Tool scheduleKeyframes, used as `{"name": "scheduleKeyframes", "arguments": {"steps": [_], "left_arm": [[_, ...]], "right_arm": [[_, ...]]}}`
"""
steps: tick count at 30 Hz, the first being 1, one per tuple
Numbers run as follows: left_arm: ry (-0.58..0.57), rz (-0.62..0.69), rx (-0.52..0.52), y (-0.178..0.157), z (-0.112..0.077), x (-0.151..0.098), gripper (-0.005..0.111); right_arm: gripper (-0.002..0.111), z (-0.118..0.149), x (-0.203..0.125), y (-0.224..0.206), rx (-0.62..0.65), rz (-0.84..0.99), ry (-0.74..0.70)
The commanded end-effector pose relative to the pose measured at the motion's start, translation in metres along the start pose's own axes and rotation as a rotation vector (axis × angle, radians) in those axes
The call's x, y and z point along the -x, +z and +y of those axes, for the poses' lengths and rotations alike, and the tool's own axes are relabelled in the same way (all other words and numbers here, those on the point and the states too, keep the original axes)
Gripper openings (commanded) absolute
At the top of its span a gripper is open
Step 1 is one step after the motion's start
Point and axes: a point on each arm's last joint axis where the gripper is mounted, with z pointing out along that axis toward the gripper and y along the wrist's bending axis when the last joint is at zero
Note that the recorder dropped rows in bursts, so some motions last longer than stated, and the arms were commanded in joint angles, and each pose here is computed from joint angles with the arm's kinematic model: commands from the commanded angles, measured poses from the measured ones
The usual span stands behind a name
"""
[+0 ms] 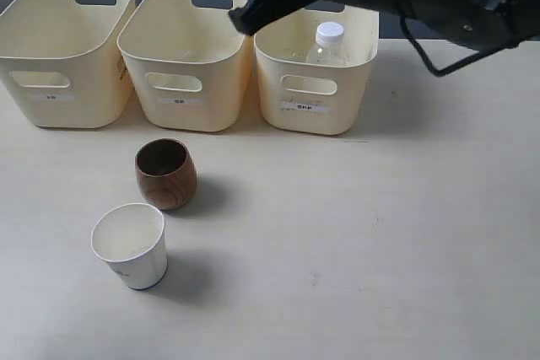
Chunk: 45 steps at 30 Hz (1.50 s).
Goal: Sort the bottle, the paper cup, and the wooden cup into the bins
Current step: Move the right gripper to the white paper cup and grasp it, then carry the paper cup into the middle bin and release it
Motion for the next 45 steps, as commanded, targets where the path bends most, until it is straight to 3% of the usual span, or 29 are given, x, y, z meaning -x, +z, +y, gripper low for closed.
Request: {"name": "scheduleKeyframes", "arguments": {"steps": [1, 10, 21, 30, 45], "left_arm": [[0.0, -0.013, -0.001, 0.0, 0.0, 0.002, 0.0], [0.0, -0.013, -0.001, 0.0, 0.0, 0.002, 0.0], [0.0, -0.013, -0.001, 0.0, 0.0, 0.002, 0.0], [0.0, -0.013, -0.001, 0.0, 0.0, 0.002, 0.0], [0.0, -0.013, -0.001, 0.0, 0.0, 0.002, 0.0]], "right_arm": [[0.061, 0.043, 0.009, -0.003, 0.082, 0.08, -0.086], [0.061, 0.121, 0.023, -0.014, 0.248, 0.137, -0.176], [0.058, 0.193, 0.002, -0.02, 0.489, 0.292, -0.231], [0.058, 0.215, -0.019, -0.019, 0.687, 0.395, -0.242], [0.058, 0.231, -0.04, 0.009, 0.693, 0.413, -0.29]]}}
